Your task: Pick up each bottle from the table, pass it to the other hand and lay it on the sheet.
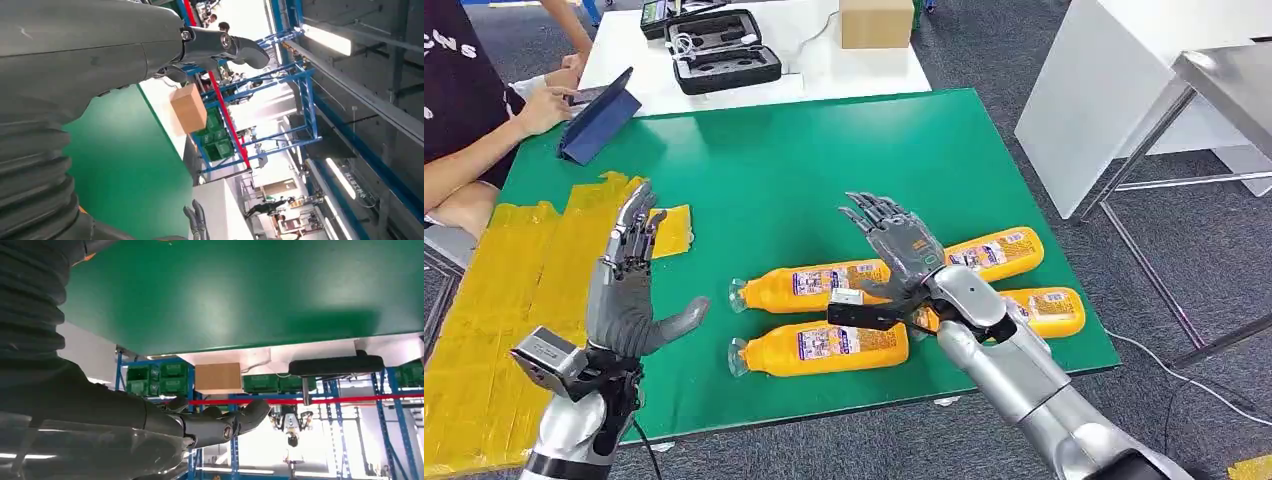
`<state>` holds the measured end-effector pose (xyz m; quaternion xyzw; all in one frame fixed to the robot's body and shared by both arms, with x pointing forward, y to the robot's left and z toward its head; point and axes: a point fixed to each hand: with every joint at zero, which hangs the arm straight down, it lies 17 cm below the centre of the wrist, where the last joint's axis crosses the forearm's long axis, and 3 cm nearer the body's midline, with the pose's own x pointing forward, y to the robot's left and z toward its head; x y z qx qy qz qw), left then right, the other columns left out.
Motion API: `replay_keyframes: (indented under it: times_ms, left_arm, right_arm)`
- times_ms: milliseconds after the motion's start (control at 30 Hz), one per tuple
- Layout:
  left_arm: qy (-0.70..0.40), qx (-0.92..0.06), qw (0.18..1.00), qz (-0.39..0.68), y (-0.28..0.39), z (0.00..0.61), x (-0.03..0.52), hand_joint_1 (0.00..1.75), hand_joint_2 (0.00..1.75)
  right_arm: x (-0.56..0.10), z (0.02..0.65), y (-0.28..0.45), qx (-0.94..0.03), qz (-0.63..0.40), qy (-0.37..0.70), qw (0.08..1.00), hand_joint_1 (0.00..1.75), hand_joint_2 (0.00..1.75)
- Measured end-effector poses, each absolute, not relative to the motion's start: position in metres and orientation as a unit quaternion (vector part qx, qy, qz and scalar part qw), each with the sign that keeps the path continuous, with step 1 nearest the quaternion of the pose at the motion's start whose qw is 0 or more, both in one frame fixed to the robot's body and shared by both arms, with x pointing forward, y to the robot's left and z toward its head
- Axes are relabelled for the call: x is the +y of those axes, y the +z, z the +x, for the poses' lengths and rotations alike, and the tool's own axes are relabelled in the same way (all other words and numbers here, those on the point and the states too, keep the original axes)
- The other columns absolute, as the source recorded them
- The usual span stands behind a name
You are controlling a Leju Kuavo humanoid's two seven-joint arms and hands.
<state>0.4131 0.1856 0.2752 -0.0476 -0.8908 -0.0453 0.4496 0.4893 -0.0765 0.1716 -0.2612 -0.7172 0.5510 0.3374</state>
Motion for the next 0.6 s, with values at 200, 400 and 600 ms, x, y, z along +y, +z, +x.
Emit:
replay_keyframes:
  times_ms: [200, 400, 600]
  left_arm:
    - [-0.046, -0.889, 0.451, -0.056, 0.276, 0.417, 0.182, 0.0, 1.75]
    - [-0.049, -0.886, 0.457, -0.068, 0.274, 0.423, 0.176, 0.0, 1.75]
    - [-0.054, -0.879, 0.466, -0.082, 0.268, 0.43, 0.165, 0.0, 1.75]
  right_arm:
    - [-0.066, 0.497, 0.169, -0.708, -0.26, 0.566, 0.333, 0.0, 1.75]
    - [-0.057, 0.511, 0.142, -0.667, -0.264, 0.602, 0.351, 0.0, 1.75]
    - [-0.057, 0.526, 0.11, -0.635, -0.266, 0.621, 0.375, 0.0, 1.75]
